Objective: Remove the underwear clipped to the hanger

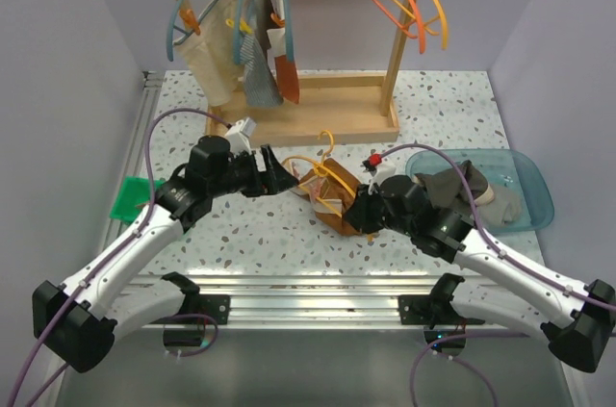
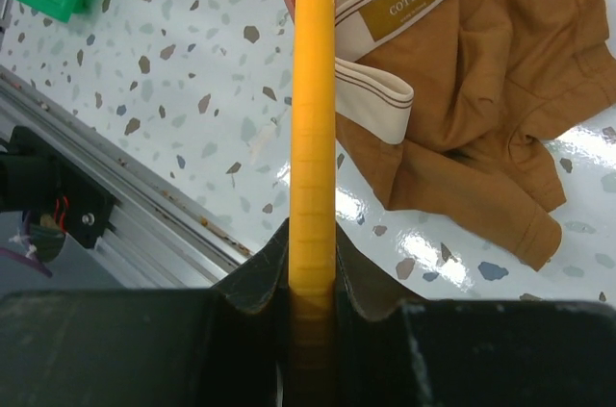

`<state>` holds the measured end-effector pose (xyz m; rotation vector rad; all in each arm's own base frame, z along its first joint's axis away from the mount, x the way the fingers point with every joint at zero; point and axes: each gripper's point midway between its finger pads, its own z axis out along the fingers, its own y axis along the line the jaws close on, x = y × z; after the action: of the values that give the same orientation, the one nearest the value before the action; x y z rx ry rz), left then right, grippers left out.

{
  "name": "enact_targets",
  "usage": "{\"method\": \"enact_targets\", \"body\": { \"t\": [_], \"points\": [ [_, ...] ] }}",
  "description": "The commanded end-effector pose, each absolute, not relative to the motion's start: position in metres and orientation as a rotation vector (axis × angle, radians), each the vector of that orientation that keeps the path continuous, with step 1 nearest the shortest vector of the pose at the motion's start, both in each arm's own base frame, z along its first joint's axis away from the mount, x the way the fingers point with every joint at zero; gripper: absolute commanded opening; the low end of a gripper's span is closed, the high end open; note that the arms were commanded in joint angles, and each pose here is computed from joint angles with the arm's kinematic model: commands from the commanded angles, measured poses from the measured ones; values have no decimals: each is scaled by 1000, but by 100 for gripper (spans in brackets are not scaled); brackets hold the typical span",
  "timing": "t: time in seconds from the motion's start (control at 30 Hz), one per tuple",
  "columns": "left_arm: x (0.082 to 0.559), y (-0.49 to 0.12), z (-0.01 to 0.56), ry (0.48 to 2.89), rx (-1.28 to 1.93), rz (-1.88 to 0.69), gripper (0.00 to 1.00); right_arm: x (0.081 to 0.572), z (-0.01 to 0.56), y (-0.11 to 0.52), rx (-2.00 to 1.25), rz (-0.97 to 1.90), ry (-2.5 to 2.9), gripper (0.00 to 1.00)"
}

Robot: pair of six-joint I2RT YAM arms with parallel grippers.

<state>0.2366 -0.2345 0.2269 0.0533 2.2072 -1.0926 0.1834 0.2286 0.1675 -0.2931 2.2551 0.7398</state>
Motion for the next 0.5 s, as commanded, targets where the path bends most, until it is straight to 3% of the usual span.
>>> {"method": "enact_targets", "body": {
  "t": [0.0, 0.47],
  "points": [
    [246, -228, 213, 2209, -73, -991, 82, 201, 189, 236, -163, 749, 2157, 0],
    [278, -255, 168, 2322, -250, -716, 80, 188, 181, 232, -131, 743, 2196, 0]
  ]
}}
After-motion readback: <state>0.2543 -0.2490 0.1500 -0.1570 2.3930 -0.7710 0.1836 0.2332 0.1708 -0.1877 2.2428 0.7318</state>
